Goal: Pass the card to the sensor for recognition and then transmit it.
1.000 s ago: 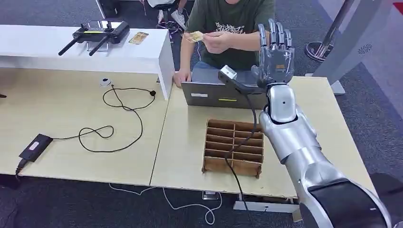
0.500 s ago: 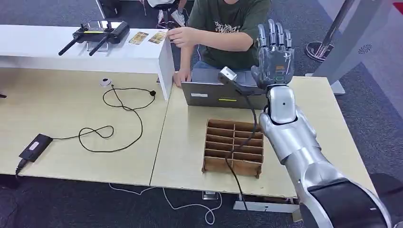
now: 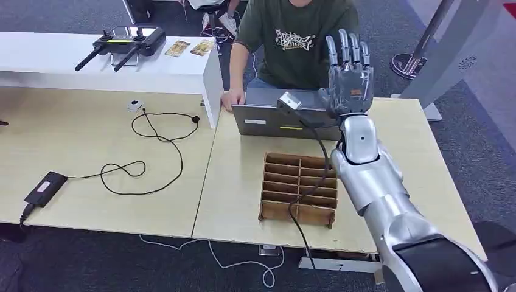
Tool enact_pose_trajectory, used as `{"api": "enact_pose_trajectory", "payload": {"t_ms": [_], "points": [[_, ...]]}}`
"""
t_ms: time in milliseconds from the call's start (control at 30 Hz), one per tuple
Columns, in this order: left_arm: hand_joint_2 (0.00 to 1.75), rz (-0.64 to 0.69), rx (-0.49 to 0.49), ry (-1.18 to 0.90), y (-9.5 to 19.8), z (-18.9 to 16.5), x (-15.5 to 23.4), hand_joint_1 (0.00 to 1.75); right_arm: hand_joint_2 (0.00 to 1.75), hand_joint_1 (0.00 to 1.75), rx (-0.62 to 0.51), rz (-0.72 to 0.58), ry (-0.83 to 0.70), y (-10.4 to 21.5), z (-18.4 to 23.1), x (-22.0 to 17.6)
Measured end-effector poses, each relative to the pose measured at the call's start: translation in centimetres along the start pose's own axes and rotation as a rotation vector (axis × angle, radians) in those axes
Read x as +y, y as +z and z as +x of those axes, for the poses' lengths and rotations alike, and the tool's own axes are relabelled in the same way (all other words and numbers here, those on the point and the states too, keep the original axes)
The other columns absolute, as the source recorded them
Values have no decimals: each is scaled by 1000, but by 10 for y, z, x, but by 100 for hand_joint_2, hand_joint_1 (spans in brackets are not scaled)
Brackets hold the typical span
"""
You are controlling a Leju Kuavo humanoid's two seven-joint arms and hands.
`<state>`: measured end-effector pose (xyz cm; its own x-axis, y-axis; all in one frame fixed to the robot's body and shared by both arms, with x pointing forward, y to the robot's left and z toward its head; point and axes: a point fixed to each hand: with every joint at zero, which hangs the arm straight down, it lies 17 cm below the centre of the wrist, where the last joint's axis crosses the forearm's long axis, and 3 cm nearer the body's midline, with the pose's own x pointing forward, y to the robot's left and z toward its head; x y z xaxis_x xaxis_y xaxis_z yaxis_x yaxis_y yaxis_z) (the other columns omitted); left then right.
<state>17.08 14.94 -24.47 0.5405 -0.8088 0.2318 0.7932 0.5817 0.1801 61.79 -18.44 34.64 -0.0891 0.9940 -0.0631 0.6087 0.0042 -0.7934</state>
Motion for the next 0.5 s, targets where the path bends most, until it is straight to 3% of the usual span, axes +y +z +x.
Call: {"api": "enact_pose_trajectory", "payload": {"t_ms": [500], "points": [[0,4,6,20,-1,-4,3,0,175,0,-6,-33,-19,0,3,-11]]}}
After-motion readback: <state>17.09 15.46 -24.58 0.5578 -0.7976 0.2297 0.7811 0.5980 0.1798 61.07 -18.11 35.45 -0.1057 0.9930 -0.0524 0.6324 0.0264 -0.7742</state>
